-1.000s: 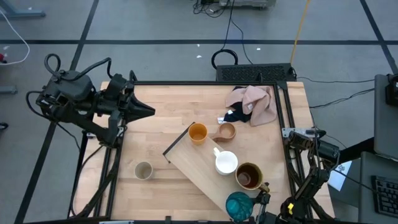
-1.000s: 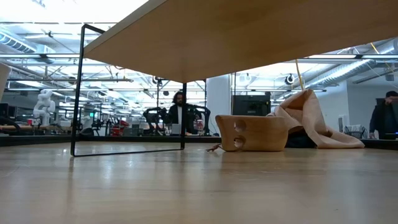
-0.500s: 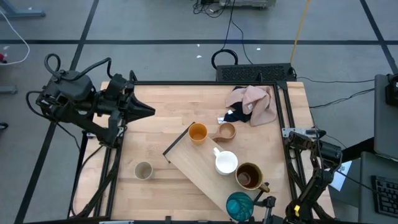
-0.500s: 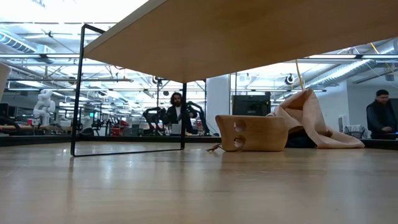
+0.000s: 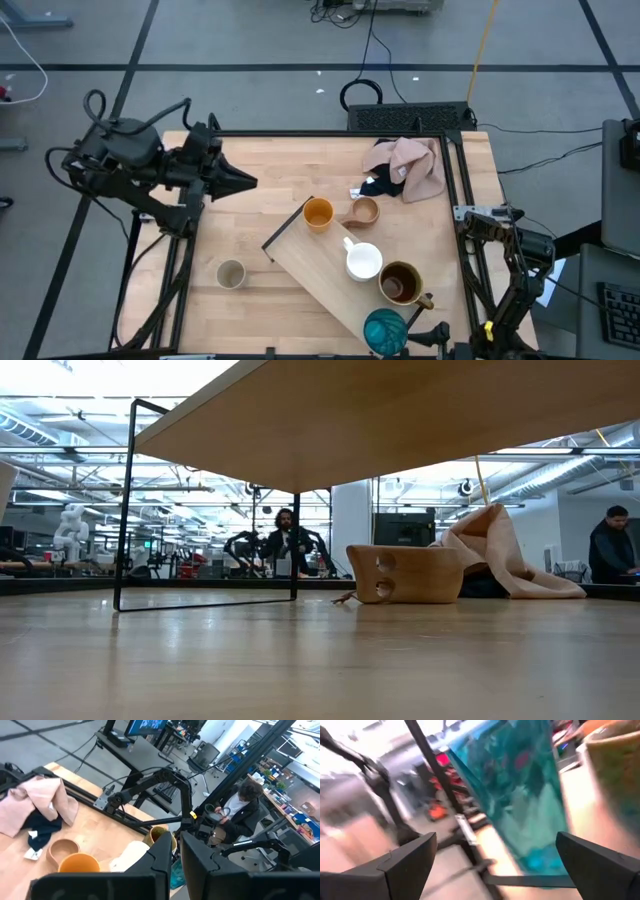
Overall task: Stack small to large cups/mugs on shelf
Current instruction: Put the blue cup on the shelf, then put the brown wooden mug on the shelf
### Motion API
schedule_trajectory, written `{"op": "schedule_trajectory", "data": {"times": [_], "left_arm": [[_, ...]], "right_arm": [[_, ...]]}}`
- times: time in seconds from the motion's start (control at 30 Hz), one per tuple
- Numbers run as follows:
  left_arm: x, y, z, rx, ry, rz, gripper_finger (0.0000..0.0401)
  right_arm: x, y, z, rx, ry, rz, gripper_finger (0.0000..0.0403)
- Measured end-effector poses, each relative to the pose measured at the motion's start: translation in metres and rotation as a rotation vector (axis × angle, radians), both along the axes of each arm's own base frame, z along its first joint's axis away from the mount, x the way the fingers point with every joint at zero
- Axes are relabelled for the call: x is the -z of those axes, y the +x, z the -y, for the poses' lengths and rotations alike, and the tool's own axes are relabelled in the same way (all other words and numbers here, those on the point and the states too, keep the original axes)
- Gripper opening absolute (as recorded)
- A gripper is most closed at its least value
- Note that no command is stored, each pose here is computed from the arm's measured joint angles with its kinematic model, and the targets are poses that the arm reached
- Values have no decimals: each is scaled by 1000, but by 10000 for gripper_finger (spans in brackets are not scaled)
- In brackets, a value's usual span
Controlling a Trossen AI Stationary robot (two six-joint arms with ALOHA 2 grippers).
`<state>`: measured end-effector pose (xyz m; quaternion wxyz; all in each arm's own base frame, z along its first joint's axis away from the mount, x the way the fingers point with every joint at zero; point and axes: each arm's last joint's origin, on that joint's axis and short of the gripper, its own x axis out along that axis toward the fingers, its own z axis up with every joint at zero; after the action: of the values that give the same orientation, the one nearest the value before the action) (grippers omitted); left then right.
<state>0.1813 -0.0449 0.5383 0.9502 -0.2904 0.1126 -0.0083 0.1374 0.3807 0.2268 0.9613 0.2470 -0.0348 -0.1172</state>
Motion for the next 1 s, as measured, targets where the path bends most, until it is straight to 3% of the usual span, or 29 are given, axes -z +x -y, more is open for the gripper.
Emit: {"op": "schedule_trajectory", "data": {"times": [0.2, 0.37, 0.53, 0.73, 1.0], "left_arm": [[8, 18, 5, 7, -25, -45, 37], [13, 30, 9, 15, -31, -75, 37], [15, 34, 11, 32, -39, -86, 37], [15, 32, 17, 65, -44, -87, 37], [15, 31, 19, 80, -35, -88, 37]], "right_arm": [[-13, 16, 5, -155, 211, 131, 400], [-25, 24, 14, -170, 353, 222, 400], [-47, 18, 23, -160, 331, 244, 400], [-69, -16, 20, -246, 345, 237, 400], [-82, -33, 23, -282, 366, 237, 400]]}}
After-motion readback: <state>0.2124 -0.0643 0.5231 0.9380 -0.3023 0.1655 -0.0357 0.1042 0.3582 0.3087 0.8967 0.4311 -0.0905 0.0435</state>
